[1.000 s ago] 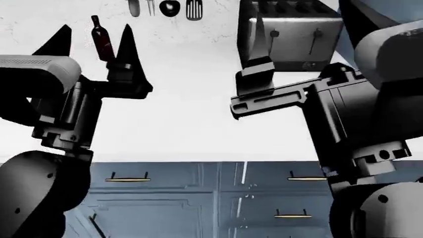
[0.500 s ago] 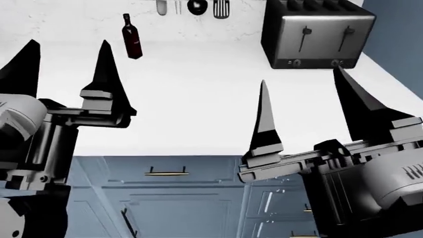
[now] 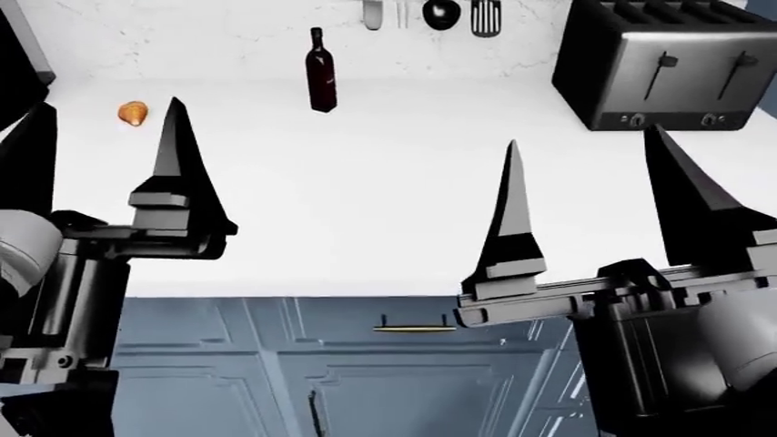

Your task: Pick the jello cup and cereal from the counter and place them in the cabinets closest to them.

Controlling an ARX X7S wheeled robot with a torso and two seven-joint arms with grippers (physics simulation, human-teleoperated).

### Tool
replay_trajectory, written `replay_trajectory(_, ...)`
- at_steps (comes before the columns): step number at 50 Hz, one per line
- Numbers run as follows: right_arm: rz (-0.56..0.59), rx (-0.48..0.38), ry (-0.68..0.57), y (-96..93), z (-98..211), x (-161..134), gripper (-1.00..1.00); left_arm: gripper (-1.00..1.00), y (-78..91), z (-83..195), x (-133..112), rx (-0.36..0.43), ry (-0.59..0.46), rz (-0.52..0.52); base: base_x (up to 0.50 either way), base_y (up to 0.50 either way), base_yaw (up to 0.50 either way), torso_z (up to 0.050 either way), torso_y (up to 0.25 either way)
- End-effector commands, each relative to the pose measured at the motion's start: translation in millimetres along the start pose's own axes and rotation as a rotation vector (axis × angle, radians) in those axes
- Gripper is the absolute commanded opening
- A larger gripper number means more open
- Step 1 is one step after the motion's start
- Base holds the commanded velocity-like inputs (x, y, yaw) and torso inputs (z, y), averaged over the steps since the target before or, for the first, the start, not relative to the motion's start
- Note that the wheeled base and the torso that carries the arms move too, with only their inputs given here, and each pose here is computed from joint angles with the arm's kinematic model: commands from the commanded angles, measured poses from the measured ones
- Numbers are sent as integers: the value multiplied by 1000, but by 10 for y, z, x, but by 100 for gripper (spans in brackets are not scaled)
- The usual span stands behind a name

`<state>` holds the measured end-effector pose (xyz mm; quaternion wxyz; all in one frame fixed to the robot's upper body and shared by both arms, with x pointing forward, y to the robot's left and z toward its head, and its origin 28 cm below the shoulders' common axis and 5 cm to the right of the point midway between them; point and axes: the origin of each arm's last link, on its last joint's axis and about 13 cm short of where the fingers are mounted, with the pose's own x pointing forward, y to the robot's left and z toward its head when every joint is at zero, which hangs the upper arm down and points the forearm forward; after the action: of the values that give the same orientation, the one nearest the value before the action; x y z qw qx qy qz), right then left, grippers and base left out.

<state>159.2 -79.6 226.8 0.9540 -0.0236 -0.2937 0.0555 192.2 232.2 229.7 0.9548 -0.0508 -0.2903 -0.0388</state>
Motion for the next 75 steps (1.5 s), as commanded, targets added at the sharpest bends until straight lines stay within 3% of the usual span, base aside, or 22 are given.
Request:
replay_trajectory(1, -31, -18, 4, -9, 30, 17, 100, 100, 17, 27, -53, -20, -15, 8, 86, 499, 0, 0, 0)
replay_trajectory(6, -28, 21, 8, -38, 16, -10, 100, 100, 18, 21, -56, -10, -8, 11, 86, 499, 0, 0, 0)
replay_trajectory(23, -12, 36, 12, -7, 26, -22, 100, 100, 3, 63, -93, -19, -25, -12, 38, 500, 0, 0, 0)
replay_trajectory(60, -21, 2, 4, 22, 25, -36, 100, 100, -6, 54, -98, -7, -23, -23, 6, 500, 0, 0, 0)
replay_trajectory(75, -4, -27, -24, 39, 36, -55, 100, 100, -14, 50, -100, -5, -21, -30, 258, 475, 0, 0, 0)
